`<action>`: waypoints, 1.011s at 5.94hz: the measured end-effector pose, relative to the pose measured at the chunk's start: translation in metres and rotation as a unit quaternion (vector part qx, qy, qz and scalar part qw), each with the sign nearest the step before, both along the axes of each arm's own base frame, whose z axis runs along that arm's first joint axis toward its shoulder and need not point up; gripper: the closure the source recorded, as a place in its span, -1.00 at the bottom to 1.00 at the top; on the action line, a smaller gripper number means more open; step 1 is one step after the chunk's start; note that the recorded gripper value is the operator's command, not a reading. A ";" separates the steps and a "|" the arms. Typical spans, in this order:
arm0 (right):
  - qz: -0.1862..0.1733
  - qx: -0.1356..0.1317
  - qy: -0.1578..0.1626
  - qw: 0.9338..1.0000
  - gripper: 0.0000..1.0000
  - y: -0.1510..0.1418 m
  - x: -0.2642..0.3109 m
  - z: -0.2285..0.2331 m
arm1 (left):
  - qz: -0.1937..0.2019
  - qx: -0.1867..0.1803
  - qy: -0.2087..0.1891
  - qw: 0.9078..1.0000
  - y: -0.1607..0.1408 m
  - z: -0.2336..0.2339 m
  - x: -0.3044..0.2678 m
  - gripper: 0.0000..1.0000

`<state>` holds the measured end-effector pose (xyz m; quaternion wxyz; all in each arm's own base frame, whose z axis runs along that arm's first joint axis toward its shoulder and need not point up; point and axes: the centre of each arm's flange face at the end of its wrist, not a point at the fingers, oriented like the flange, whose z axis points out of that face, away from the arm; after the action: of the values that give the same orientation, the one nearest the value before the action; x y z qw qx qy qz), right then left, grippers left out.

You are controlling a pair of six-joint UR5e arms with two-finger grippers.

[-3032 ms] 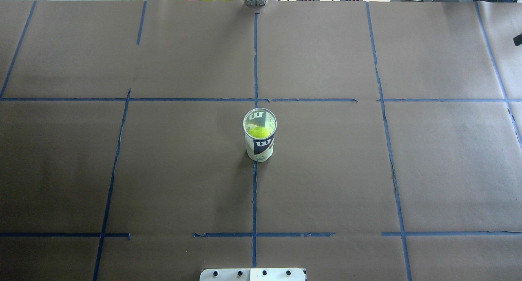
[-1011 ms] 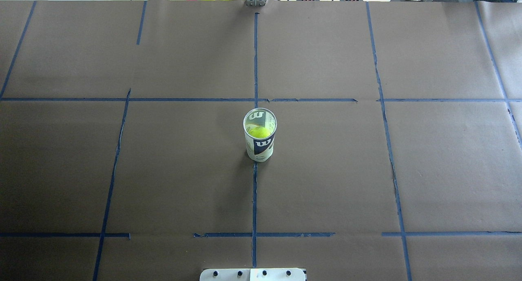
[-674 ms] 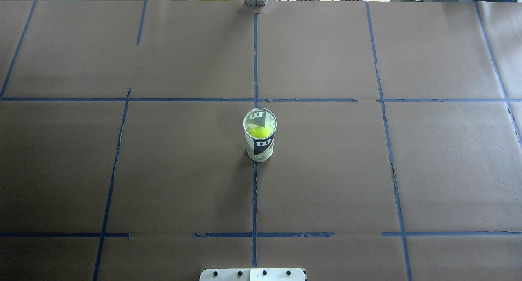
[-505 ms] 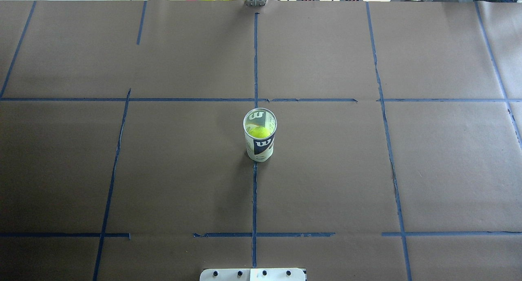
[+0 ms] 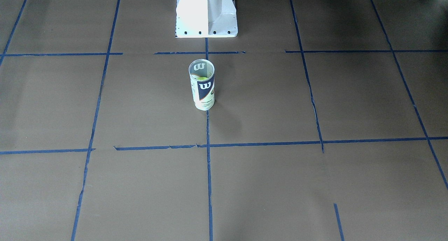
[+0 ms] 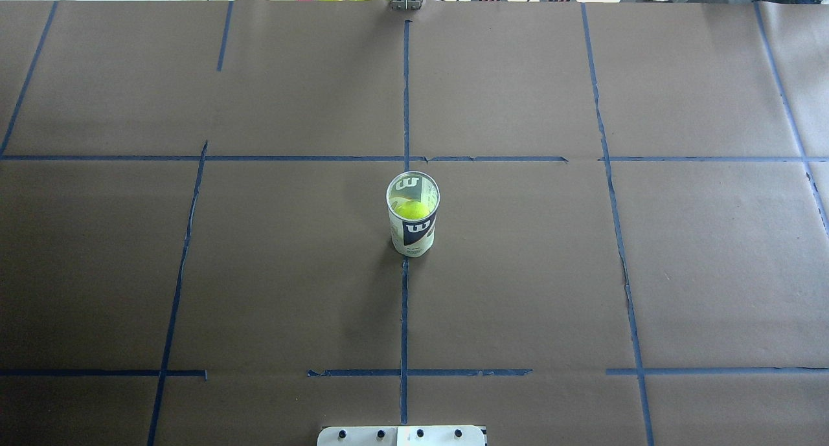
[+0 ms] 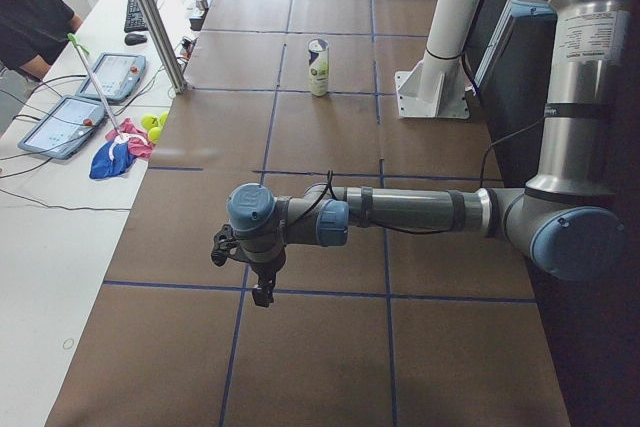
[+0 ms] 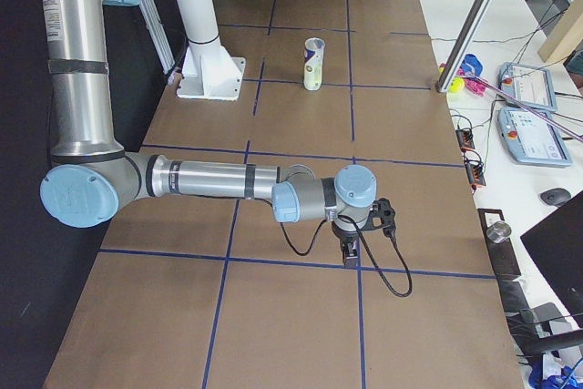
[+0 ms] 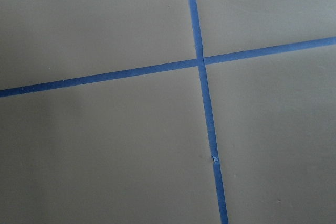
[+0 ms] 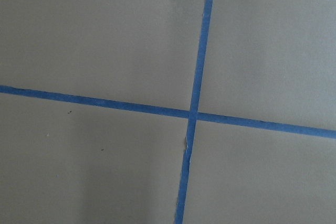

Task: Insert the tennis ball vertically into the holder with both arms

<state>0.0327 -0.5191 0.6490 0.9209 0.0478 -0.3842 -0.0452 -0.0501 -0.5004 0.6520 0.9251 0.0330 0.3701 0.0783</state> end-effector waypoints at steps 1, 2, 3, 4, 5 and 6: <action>-0.009 -0.015 -0.002 1.000 -1.00 0.001 0.001 -0.007 | -0.001 0.015 -0.001 1.000 -0.004 -0.012 0.000 -1.00; -0.035 -0.027 0.001 0.999 -1.00 -0.002 0.009 -0.019 | -0.001 0.029 -0.002 1.000 -0.008 -0.026 0.000 -1.00; -0.067 -0.030 0.010 0.997 -1.00 -0.008 0.026 -0.030 | -0.001 0.036 -0.002 0.999 -0.008 -0.033 -0.001 -1.00; -0.087 -0.031 0.019 0.996 -1.00 -0.010 0.040 -0.034 | -0.002 0.035 0.000 0.999 -0.006 -0.034 -0.002 -1.00; -0.093 -0.037 0.023 0.995 -1.00 -0.005 0.045 -0.029 | -0.002 0.023 0.004 1.000 0.000 -0.030 -0.002 -1.00; -0.095 -0.043 0.022 0.994 -1.00 0.004 0.046 -0.022 | -0.002 0.006 0.014 1.000 0.007 -0.027 -0.001 -1.00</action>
<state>0.0782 -0.5154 0.6268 0.9219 -0.0295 -0.3680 -0.1175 -0.0514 -0.4933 0.6249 0.9198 0.0399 0.3824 0.0780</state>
